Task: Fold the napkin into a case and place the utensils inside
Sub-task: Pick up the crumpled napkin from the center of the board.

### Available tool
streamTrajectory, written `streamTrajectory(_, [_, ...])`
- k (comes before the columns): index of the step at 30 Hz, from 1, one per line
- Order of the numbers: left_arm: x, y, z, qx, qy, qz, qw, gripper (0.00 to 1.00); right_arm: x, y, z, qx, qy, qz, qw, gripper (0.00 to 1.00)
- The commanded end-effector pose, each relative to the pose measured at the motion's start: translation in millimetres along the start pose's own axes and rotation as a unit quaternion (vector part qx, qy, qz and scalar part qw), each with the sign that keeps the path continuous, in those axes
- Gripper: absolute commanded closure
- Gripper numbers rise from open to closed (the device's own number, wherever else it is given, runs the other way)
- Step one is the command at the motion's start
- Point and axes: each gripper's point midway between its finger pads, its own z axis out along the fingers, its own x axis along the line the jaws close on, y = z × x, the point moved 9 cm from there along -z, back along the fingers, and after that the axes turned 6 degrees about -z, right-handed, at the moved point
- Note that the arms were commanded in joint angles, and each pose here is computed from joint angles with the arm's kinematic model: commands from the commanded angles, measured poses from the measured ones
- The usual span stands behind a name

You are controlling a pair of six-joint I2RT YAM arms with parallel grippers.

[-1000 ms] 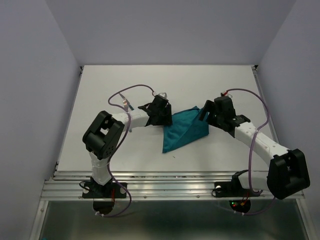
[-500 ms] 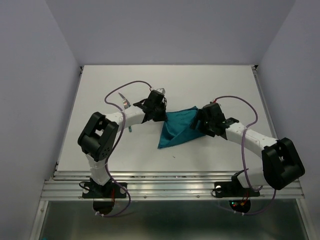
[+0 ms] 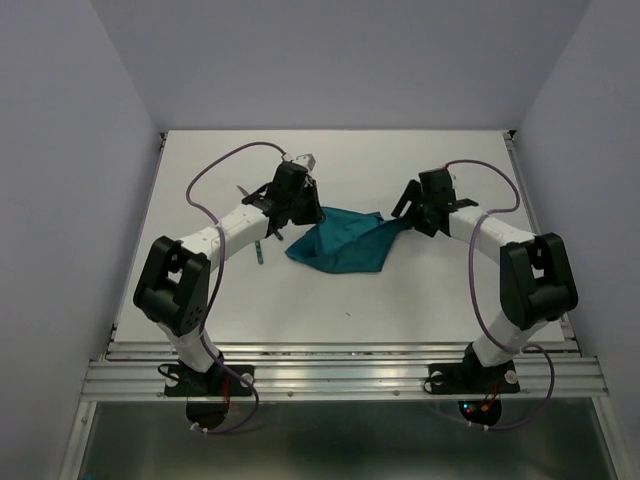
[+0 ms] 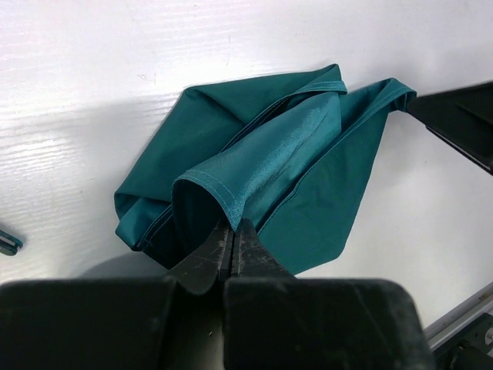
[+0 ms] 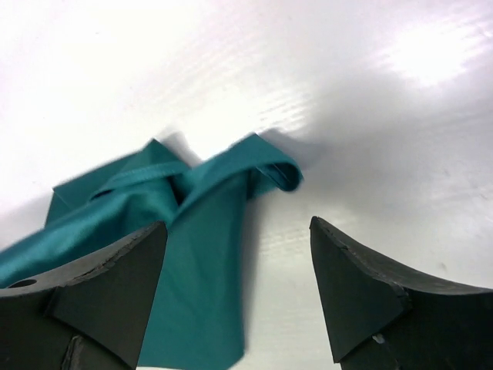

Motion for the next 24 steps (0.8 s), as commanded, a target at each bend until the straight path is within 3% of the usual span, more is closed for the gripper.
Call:
streamTrajectory(1, [-15.8, 20.5, -15.2, -0.021, -0.031, 0.02, 0.999, 1.0, 21.7, 26.5, 14.7, -0.016, 0.039, -0.003, 0.999, 0.2])
streamTrajectory(7, [-15.4, 22.7, -16.5, -0.022, -0.033, 0.023, 0.999, 1.0, 20.0, 25.5, 48.8, 0.002, 0.014, 0.017, 1.0, 0.27])
streamTrajectory(12, [-13.5, 24.6, -18.8, -0.023, -0.032, 0.024, 0.999, 1.0, 14.9, 33.5, 58.2, -0.017, -0.017, 0.018, 1.0, 0.48])
streamTrajectory(14, [-11.7, 26.8, -19.2, -0.025, -0.031, 0.022, 0.999, 1.0, 16.1, 34.6, 61.7, -0.017, -0.017, 0.019, 1.0, 0.65])
streamTrajectory(15, [-11.9, 27.8, -19.9, -0.026, -0.032, 0.022, 0.999, 1.0, 13.4, 37.4, 62.1, -0.019, -0.02, 0.023, 0.999, 0.8])
streamTrajectory(17, [-10.8, 31.7, -20.7, -0.029, -0.033, 0.019, 0.999, 1.0, 16.1, 43.5, 58.4, -0.031, -0.018, 0.026, 0.999, 0.99])
streamTrajectory(20, [-14.5, 44.3, -22.2, -0.038, -0.04, 0.019, 0.998, 1.0, 20.5, 61.9, 50.5, -0.058, -0.014, 0.023, 0.998, 0.99])
streamTrajectory(24, [-19.8, 86.2, -28.0, -0.071, -0.034, 0.019, 0.997, 1.0, 36.5, 125.3, 15.6, -0.141, 0.011, 0.023, 0.99, 0.99])
